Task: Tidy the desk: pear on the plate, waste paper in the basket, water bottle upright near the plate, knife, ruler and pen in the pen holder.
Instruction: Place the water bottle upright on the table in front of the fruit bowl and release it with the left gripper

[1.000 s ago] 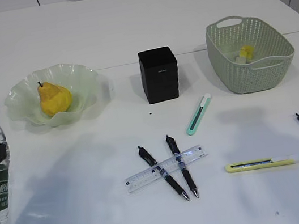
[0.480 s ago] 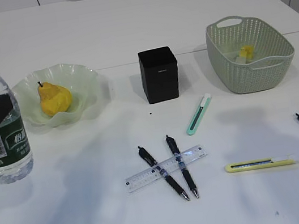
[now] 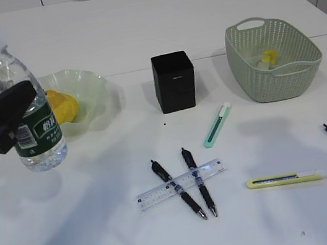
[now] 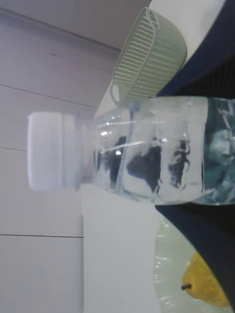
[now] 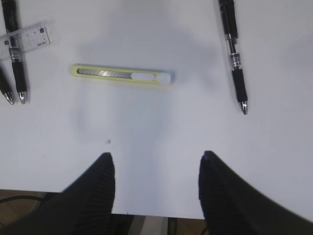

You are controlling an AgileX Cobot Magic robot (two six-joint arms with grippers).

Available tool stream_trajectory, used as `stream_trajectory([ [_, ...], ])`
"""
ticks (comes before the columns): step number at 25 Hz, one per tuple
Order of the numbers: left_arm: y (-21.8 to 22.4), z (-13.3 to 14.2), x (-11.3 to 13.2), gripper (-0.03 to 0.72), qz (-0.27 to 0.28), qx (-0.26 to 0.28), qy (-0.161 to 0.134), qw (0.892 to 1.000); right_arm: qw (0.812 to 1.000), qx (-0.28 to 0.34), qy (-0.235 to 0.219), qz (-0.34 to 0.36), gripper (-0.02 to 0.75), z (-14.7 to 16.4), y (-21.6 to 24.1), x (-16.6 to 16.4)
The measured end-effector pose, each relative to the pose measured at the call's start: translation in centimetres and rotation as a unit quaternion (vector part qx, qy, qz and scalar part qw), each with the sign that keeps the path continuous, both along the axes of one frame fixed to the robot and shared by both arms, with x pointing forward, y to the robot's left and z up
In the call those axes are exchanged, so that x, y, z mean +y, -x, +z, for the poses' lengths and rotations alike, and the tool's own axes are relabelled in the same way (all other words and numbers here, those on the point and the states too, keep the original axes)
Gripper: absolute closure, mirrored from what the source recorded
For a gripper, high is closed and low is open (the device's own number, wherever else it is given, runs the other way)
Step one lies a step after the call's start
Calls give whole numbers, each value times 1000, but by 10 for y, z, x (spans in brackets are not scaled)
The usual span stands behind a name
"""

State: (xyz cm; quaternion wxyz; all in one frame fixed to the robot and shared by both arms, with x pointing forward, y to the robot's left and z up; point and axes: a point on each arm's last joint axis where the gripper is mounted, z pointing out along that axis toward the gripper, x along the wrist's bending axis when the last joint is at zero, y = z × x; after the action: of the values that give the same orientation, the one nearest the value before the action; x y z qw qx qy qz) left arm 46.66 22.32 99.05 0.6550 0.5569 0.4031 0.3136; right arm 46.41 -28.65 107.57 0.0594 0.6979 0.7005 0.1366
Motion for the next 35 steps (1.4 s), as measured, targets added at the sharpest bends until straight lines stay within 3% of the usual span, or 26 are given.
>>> stream_trajectory([
  [8, -9, -30, -3, 314, -5, 55, -16, 998, 1000, 0, 0, 1, 328, 0, 0, 0],
  [14, -16, -41, -8, 315, -26, 45, -74, 996, 1000, -2, 2, 1, 328, 0, 0, 0],
  [18, -31, -46, -15, 316, -47, 38, -94, 994, 1000, -4, 8, 2, 328, 0, -1, -1],
  [33, -73, -93, -28, 317, -65, 83, -110, 988, 1000, -5, 12, 3, 328, 0, -1, -2],
  [35, -76, -96, -29, 317, -67, 74, -101, 990, 1000, -5, 12, 3, 328, 0, -1, -2],
])
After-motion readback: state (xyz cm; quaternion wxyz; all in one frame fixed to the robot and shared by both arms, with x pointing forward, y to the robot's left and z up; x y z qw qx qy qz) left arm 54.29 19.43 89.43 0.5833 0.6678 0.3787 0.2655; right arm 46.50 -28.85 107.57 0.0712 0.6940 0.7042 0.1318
